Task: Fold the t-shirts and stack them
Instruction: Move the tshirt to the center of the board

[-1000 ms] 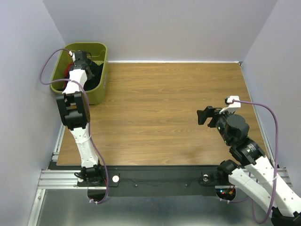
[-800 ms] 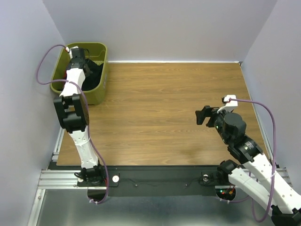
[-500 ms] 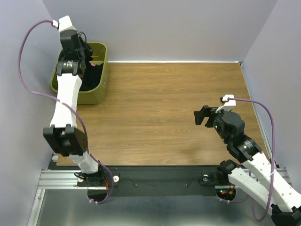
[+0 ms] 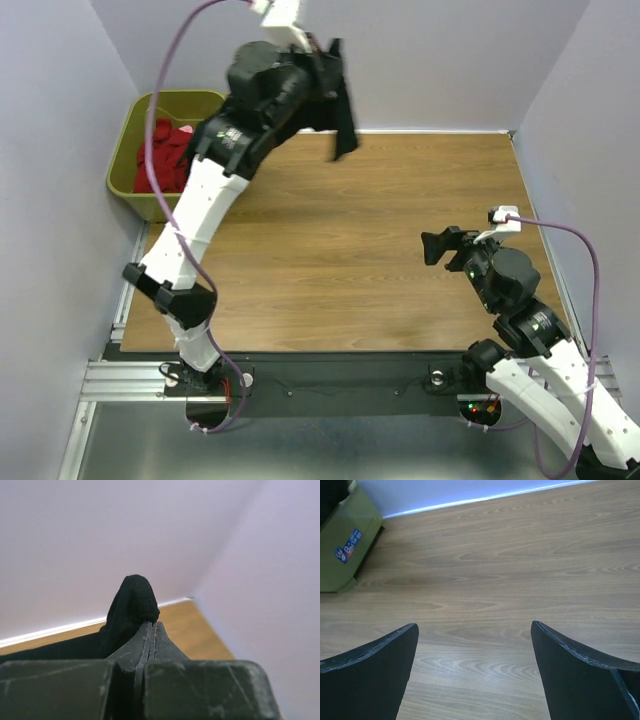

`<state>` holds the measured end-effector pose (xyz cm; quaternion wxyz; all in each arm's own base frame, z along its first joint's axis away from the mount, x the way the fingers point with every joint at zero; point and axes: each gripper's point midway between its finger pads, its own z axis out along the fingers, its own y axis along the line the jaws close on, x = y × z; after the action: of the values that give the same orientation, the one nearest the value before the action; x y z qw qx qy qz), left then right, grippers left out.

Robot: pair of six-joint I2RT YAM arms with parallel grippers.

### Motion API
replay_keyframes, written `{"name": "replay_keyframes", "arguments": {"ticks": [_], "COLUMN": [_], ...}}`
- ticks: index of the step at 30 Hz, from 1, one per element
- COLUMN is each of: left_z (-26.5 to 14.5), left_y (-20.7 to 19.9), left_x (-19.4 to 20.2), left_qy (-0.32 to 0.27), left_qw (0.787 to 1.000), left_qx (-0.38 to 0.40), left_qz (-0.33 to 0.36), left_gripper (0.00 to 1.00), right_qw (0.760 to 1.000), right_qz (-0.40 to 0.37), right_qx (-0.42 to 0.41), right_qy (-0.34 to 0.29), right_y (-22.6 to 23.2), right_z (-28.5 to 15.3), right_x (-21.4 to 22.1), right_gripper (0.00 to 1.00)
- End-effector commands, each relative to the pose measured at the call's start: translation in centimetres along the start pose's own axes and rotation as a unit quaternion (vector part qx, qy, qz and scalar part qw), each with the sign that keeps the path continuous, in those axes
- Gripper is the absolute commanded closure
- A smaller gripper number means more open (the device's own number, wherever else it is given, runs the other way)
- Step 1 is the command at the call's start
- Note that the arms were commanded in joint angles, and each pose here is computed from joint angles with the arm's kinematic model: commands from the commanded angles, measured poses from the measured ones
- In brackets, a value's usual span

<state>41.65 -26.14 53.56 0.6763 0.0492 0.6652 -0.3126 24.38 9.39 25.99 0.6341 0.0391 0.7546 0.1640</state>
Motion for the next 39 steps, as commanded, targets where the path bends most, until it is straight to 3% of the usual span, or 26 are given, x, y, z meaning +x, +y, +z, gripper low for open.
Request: {"name": "replay_keyframes", "arguments": {"ticks": [1,5,9,13,18,21,24,27,28,29,32,33,36,39], "left_z": [-3.2,-5.3,-7.0,-8.5,-9.0,-7.7,-5.1,-3.1,-3.0,-3.4,-4.3,-5.3,-7.6,-8.8], "left_y": [-11.9,-18.3,-21.9,-23.2,-22.6,-19.8,-13.8,-6.1,-4.3,-1.6,4.8,7.7,12.9,15.2], "left_x": [-6.5,-7.1,-7.6,-7.8,-7.6,-6.6,-3.0,4.1,6.2,11.0,17.5,21.8,27.1,28.4], "left_qy": [-0.083,-0.104,-0.115,-0.112,-0.115,-0.112,-0.070,0.012,0.031,0.076,0.129,0.168,0.213,0.225], "left_qw": [0.980,0.955,0.931,0.916,0.920,0.945,0.976,0.993,0.994,0.994,0.989,0.981,0.964,0.956], "left_qx": [0.177,0.273,0.339,0.376,0.369,0.304,0.200,0.098,0.074,0.041,-0.042,-0.084,-0.154,-0.187], "left_qz": [-0.033,-0.056,-0.078,-0.079,-0.059,-0.051,-0.055,-0.065,-0.067,-0.067,-0.059,-0.051,-0.029,0.004], "left_gripper": [1.00,1.00,1.00,1.00,1.00,1.00,1.00,1.00,1.00,1.00,1.00,1.00,1.00,0.83], "right_qw": [0.998,0.996,0.992,0.988,0.986,0.987,0.990,0.993,0.994,0.994,0.998,0.998,0.999,0.997], "right_qz": [0.020,0.026,0.035,0.044,0.044,0.037,0.019,0.004,0.001,-0.002,-0.010,-0.013,-0.020,-0.024], "right_qx": [0.006,0.029,0.056,0.073,0.081,0.074,0.053,0.038,0.034,0.032,0.031,0.034,0.039,0.041], "right_qy": [-0.063,-0.086,-0.110,-0.130,-0.141,-0.138,-0.129,-0.113,-0.107,-0.102,-0.057,-0.041,0.018,0.068], "right_y": [0.1,-1.0,-2.2,-3.1,-3.6,-3.3,-2.5,-1.8,-1.7,-1.6,-1.2,-1.2,-0.9,-0.3], "right_z": [-1.0,-1.7,-2.5,-3.4,-3.9,-3.8,-3.6,-3.2,-3.0,-2.9,-1.6,-1.2,0.5,2.2], "right_x": [-4.0,-4.9,-5.7,-6.2,-6.6,-6.7,-6.7,-6.2,-5.9,-5.7,-3.7,-3.0,-0.4,1.7], "right_gripper": [0.00,0.00,0.00,0.00,0.00,0.00,0.00,0.00,0.00,0.00,0.00,0.00,0.00,0.00]}}
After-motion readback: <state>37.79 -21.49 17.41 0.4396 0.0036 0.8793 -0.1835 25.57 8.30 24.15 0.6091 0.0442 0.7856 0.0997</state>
